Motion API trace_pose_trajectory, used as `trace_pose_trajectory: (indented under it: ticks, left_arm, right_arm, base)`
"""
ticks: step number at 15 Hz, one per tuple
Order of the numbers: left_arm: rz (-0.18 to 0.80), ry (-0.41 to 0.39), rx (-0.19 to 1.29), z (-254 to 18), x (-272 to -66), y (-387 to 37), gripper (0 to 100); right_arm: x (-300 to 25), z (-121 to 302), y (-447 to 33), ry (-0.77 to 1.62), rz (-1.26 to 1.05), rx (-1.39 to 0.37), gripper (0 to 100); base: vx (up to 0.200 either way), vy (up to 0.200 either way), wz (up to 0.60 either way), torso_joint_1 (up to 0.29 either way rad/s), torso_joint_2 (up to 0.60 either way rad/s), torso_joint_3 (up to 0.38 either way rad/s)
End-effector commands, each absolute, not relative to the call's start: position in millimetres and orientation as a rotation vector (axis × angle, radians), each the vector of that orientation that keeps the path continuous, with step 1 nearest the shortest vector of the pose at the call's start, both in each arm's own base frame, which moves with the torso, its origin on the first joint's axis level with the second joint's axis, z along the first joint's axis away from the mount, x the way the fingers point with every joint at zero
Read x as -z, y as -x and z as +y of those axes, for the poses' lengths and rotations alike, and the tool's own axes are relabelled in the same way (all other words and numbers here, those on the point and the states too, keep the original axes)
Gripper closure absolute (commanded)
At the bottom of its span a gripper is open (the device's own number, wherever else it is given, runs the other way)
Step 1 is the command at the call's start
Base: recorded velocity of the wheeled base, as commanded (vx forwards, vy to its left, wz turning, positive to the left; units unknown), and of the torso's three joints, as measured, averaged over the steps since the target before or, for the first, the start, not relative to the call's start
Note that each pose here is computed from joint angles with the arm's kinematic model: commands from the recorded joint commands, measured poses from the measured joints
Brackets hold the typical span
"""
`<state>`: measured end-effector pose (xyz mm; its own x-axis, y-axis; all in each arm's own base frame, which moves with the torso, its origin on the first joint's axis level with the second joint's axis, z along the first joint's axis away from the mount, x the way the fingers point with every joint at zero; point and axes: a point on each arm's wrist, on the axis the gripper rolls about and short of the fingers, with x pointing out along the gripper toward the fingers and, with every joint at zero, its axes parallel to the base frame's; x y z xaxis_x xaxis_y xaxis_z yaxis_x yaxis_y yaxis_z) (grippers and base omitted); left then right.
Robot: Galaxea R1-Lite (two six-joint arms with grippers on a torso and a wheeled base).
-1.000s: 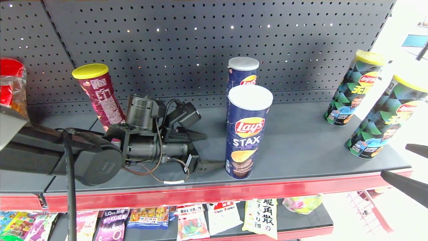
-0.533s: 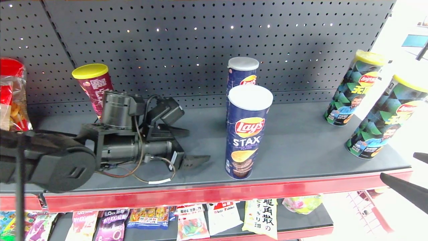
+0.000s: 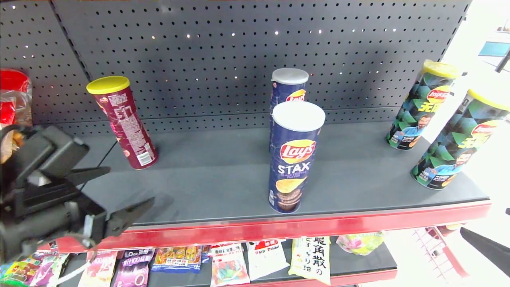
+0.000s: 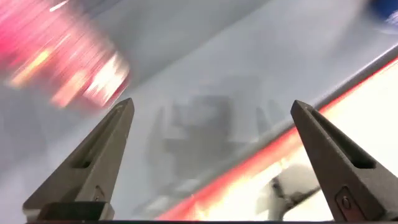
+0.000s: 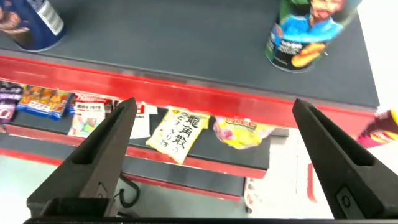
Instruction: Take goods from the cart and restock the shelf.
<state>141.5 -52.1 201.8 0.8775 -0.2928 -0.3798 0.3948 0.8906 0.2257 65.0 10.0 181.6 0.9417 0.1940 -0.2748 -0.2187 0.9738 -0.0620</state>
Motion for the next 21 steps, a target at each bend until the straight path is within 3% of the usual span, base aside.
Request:
trace_pose_trajectory:
  ticks: [1,5,10,16,21]
  left_arm:
    - [0.270,-0.277,0.093,-17.1,-184.0,-71.0,0]
    - [0.203,-0.287,0.057,-10.7,-186.9,-55.2,0]
    - [0.210,-0.316,0.039,-7.2,-181.6,-46.1,0]
    - [0.215,-0.318,0.021,-6.4,-180.4,-44.9,0]
    - [0.208,-0.315,0.028,-5.5,-176.6,-41.3,0]
  right_arm:
    - [-176.6,7.1,-57.6,0.088,0.260,-0.178,0]
    - [-165.5,5.4,-47.5,0.090,0.256,-0.161,0]
    - [-166.7,4.8,-46.6,0.101,0.247,-0.139,0]
    - [-166.3,4.6,-46.4,0.146,0.244,-0.140,0]
    - [-164.4,4.4,-43.0,0.149,0.235,-0.141,0]
  base:
    - [0.000,0.000,0.00,0.000,0.00,0.000]
    - [0.000,0.000,0.00,0.000,0.00,0.000]
    - [0.000,0.000,0.00,0.000,0.00,0.000]
    - [-0.200,0.000,0.00,0.002,0.00,0.005]
    - [0.000,-0.040,0.00,0.003,0.00,0.000]
